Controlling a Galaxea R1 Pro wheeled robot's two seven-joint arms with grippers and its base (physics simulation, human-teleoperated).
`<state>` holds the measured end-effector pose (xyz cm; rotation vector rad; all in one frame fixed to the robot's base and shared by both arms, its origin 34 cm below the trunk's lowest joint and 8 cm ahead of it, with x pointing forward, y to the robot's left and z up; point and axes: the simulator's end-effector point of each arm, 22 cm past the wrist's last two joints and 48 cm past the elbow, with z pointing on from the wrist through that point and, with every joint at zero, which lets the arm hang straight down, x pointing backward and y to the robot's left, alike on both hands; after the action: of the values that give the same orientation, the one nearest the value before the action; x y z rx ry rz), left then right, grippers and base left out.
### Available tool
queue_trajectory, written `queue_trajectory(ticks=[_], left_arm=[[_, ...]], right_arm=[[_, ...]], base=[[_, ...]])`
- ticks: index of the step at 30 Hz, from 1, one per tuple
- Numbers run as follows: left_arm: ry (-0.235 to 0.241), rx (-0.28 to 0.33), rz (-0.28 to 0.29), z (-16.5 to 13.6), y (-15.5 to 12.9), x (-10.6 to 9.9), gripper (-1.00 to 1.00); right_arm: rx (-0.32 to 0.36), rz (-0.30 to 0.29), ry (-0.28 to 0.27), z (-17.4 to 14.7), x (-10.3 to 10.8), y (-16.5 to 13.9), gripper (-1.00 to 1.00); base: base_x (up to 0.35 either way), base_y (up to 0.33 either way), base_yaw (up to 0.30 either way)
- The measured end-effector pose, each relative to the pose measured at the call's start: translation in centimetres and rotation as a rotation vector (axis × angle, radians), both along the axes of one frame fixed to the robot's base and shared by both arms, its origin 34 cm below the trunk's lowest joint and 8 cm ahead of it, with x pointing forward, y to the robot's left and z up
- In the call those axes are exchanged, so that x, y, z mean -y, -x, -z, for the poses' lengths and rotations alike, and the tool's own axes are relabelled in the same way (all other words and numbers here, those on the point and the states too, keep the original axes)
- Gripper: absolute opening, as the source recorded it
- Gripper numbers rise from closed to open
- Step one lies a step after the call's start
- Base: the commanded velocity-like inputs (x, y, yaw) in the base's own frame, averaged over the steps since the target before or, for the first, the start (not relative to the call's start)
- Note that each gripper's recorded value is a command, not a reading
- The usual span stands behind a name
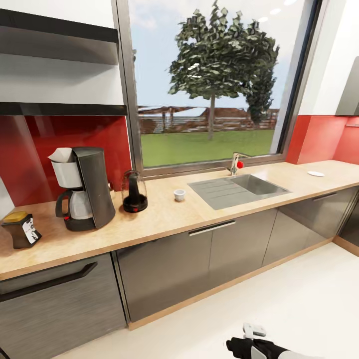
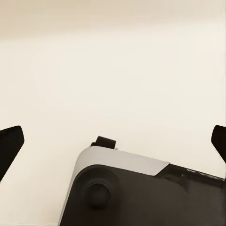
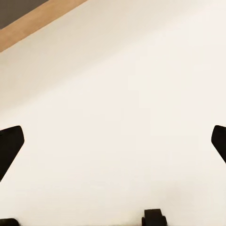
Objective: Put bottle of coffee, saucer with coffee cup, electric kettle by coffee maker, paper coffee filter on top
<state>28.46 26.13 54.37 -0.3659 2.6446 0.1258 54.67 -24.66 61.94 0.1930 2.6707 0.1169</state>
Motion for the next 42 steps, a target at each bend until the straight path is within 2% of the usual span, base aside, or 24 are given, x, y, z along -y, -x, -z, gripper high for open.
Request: queue_trajectory(ticks=[1, 3, 6, 17, 27, 42], left_arm=[[0.0, 0.013, -0.001, -0.2, -0.6, 0.0, 1.0], [0.006, 0.05, -0.002, -0.8, -2.2, 0.4, 1.0], [0.017, 0.057, -0.003, -0.9, -2.5, 1.2, 1.0], [0.045, 0.062, -0.004, -1.0, -2.7, 3.2, 1.0], [0.047, 0.061, -0.002, -1.0, -2.7, 3.4, 1.0], [0.048, 0.062, -0.003, -1.0, -2.7, 3.4, 1.0]], right_arm=[[-0.003, -0.011, -0.015, 0.1, -1.4, 0.2, 1.0], [-0.005, -0.02, -0.027, 0.2, -2.5, 0.5, 1.0], [-0.006, -0.021, -0.03, 0.3, -2.8, 0.6, 1.0], [-0.004, -0.014, -0.02, 0.5, -2.6, 0.9, 1.0], [0.0, -0.009, -0.014, 0.4, -2.0, 0.8, 1.0], [0.0, -0.009, -0.014, 0.4, -2.0, 0.8, 1.0]], base=[[0.006, 0.0, 0.0], [0.142, 0.0, 0.0], [0.245, -0.005, 0.0], [0.253, -0.155, 0.0], [0.133, -0.271, 0.0], [0.005, -0.296, 0.0]])
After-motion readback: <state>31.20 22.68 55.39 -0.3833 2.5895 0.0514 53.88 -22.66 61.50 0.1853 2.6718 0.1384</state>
